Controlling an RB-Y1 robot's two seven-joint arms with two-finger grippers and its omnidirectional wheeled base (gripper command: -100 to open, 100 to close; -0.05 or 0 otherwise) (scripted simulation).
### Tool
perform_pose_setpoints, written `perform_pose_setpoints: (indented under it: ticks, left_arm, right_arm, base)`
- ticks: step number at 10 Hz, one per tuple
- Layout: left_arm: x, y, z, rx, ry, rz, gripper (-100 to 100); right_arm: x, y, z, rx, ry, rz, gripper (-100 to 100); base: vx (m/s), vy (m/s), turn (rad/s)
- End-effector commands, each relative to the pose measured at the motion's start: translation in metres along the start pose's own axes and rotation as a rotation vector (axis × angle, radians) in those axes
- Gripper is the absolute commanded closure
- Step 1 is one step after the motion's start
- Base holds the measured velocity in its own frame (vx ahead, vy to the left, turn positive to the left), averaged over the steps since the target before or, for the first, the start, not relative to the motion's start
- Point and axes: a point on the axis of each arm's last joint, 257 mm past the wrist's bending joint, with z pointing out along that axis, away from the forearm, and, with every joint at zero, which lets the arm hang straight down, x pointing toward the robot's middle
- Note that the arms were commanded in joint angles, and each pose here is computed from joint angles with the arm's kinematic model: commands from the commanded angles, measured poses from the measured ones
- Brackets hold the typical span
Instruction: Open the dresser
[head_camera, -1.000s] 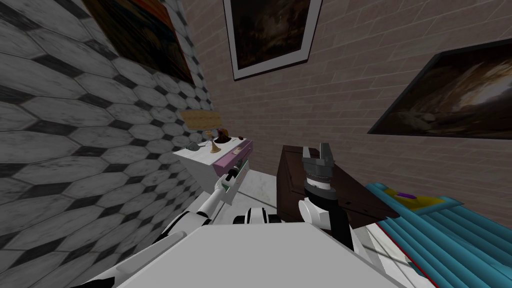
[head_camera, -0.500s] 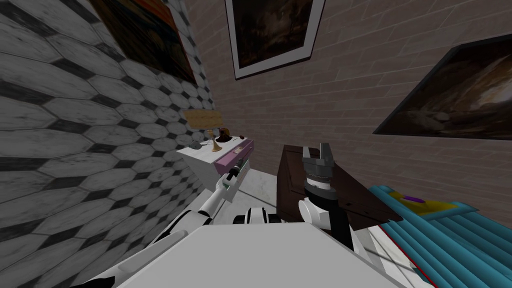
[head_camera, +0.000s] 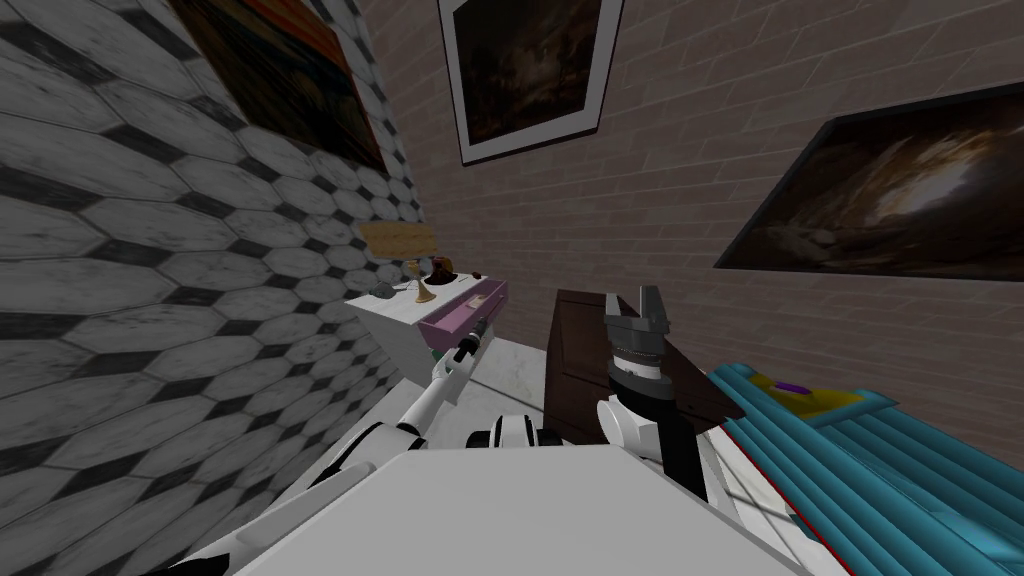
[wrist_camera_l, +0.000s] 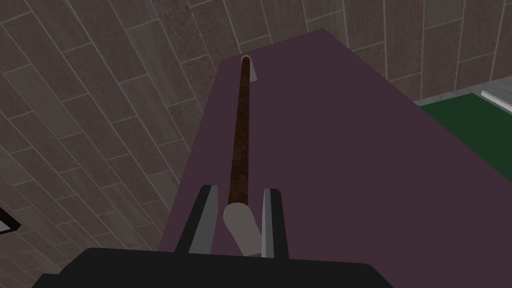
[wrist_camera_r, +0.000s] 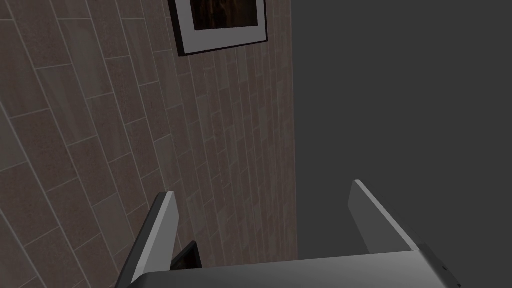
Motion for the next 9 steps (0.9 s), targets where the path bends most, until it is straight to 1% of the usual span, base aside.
perform_pose_setpoints:
  ticks: [1,9]
  left_arm:
    - [-0.002,-0.01,0.008,-0.003,0.0,0.001,-100]
    - [-0.019,-0.052,0.038,-0.006,-0.011,0.002,-100]
  right_arm:
    - [0.0,0.0,0.0,0.0,0.0,0.0,0]
    - [0.0,0.0,0.0,0.0,0.0,0.0,0]
  base:
    - [-0.045,-0.039,-0.014]
    - [-0.042,0.024,-0.016]
